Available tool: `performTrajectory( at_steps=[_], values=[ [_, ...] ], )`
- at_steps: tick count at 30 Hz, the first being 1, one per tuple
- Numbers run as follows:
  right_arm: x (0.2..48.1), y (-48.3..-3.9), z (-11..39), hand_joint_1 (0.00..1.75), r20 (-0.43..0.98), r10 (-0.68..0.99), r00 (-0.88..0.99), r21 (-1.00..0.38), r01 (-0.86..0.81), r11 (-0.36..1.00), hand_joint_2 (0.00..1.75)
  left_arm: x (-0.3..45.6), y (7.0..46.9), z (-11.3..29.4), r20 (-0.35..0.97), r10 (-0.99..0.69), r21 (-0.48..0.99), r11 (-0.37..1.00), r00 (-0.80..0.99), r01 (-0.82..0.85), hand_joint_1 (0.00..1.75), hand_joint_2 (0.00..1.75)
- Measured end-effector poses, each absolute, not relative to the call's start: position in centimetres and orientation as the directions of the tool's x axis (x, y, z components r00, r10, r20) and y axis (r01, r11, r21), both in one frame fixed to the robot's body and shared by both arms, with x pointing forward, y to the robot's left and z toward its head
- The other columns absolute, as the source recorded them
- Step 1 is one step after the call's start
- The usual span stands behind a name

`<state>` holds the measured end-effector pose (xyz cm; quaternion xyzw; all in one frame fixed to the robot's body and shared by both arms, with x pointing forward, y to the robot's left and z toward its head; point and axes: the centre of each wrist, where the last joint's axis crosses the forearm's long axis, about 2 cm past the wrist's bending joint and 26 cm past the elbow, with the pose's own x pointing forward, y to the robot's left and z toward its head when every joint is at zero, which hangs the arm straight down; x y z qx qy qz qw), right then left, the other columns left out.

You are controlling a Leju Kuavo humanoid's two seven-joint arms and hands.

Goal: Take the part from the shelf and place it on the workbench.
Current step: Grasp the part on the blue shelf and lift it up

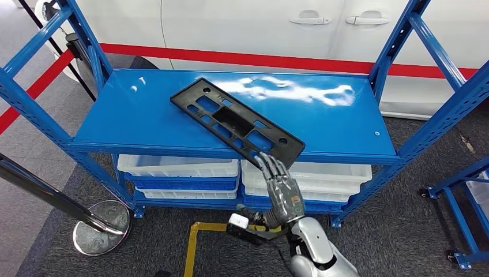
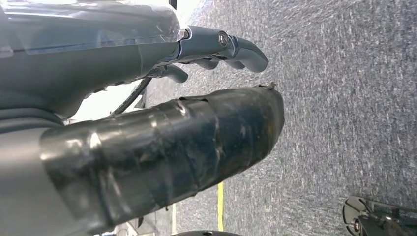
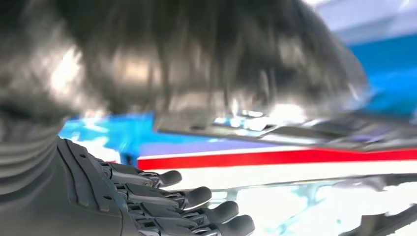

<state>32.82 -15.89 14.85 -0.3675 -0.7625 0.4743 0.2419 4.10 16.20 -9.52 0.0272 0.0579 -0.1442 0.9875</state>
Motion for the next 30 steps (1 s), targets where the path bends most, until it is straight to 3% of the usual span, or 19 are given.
performTrajectory(
  at_steps=[25, 30],
  values=[
    [29.8, -14.7, 13.6, 0.0, -0.043, 0.73, -0.682, -0.917, 0.317, 0.243, 1.75, 4.0, 16.0, -9.5, -0.119, -0.261, 0.031, 0.963, 0.958, 0.266, 0.0, 0.0],
    [29.8, -14.2, 13.6, 0.0, -0.175, 0.781, -0.599, -0.869, 0.467, 0.163, 1.75, 4.0, 15.9, -9.5, -0.118, -0.287, 0.034, 0.956, 0.951, 0.292, 0.0, 0.0]
  ],
)
